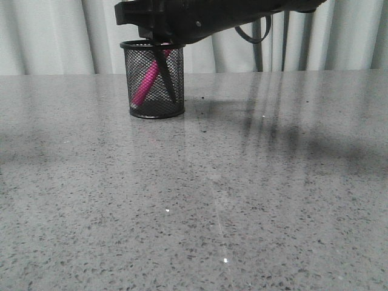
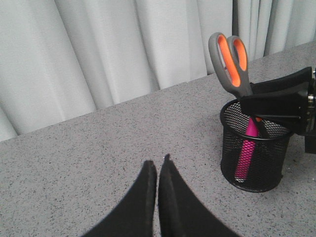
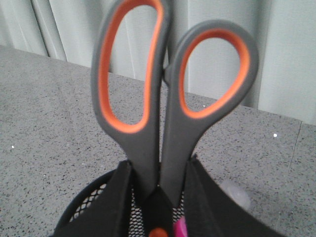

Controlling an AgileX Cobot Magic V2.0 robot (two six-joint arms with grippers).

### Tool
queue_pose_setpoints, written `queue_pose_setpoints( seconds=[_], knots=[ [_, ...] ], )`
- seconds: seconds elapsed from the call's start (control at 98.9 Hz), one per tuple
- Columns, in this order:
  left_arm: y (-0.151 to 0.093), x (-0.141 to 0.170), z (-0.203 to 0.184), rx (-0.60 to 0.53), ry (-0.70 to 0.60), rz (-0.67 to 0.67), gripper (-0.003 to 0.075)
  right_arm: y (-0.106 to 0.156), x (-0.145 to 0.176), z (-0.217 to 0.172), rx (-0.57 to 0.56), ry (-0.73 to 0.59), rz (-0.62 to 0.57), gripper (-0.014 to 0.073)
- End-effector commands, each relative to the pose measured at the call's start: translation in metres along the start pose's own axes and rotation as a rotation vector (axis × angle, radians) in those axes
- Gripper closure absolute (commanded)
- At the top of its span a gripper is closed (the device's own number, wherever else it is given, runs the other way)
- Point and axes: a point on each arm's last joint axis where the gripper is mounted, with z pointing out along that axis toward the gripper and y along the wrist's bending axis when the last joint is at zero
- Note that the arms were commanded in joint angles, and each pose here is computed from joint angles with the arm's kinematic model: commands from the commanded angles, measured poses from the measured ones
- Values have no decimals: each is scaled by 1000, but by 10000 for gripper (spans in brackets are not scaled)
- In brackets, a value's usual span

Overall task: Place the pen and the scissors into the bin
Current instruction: 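Lower the scissors blades-first into the cup and open the right gripper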

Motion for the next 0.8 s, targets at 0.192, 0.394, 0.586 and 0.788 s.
queue_pose_setpoints(
  seconds=[0.192,0.394,0.586,0.788],
  knots=[
    [2,-12,-5,-11,-49,-30,739,2,-39,-12,-14,-175,-41,662],
    [2,-12,-5,-11,-49,-30,739,4,-39,-12,-26,-176,-72,623],
    [2,-12,-5,-11,-49,-30,739,4,-39,-12,-26,-177,-72,380],
    [2,-12,-5,-11,-49,-30,739,4,-41,-12,-26,-195,-72,286]
  ],
)
